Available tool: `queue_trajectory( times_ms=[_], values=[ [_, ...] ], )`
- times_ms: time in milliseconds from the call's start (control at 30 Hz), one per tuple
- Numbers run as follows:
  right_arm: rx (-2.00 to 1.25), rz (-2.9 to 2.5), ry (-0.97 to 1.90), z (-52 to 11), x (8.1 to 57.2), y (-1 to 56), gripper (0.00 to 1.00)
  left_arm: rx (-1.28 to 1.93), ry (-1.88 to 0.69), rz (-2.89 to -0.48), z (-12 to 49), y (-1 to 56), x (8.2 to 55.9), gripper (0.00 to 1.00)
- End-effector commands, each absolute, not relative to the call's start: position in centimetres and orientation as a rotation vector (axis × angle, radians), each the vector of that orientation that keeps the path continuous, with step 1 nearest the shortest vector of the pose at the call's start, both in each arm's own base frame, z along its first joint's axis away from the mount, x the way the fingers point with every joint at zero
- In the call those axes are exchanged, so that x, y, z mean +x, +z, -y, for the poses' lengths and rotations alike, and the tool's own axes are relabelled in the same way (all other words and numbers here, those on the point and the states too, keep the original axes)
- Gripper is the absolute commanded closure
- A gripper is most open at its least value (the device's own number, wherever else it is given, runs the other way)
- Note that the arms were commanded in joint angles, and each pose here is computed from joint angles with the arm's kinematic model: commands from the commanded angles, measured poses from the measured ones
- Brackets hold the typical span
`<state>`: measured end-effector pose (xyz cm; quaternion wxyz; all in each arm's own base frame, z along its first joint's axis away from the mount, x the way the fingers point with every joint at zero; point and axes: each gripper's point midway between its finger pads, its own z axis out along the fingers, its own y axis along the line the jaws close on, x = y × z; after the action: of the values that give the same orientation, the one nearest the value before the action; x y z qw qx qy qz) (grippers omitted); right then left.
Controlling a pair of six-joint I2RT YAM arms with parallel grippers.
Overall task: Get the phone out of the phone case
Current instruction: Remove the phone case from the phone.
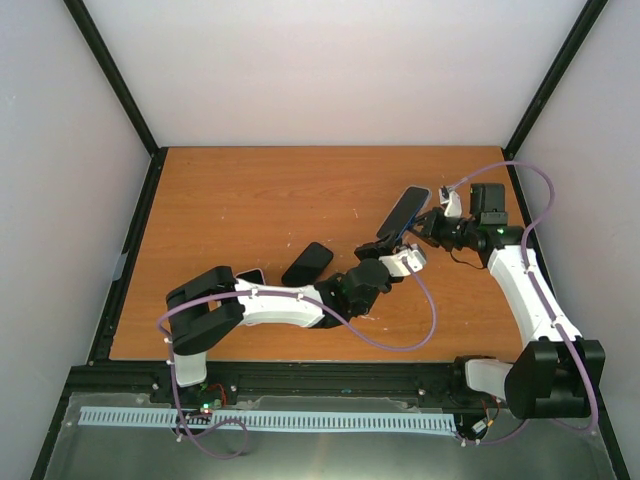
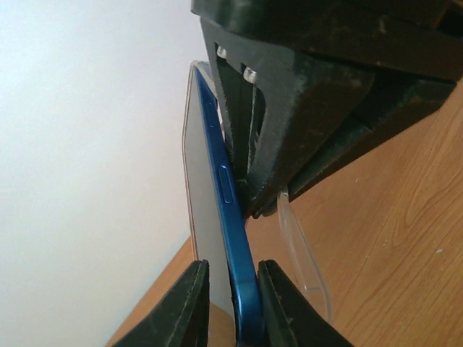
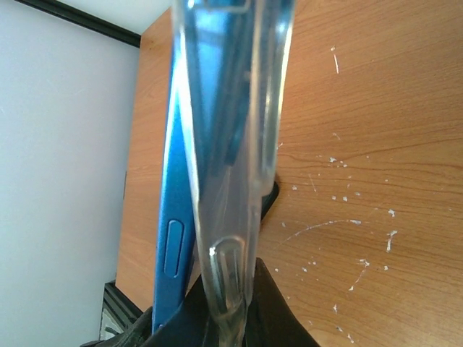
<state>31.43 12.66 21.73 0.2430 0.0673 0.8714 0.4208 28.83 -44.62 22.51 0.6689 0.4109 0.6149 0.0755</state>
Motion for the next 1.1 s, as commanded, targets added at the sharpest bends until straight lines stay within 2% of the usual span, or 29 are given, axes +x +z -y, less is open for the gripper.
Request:
queue_trajectory(
  times_ms=[0,200,500,1067],
  values=[
    [0.131,-2.366,1.251,-13.7,29.4,23.5,0.97,0.840,0.309,-1.396,42.3,23.4,30.9,0.83],
    [0.128,-2.354,1.222,-13.5,29.4,23.7,0.97,0.787,0.305,-1.383,41.6,25.2,31.1,0.99],
    [0.132,-2.366,1.128,-12.6,29.1,22.9,0.97,0.604,0.217,-1.421,39.3,29.1,32.2,1.00],
    [0.114,-2.402,0.928,-10.8,29.4,21.5,0.97,0.309,-0.191,-1.694,33.1,30.0,35.0,1.00]
  ],
)
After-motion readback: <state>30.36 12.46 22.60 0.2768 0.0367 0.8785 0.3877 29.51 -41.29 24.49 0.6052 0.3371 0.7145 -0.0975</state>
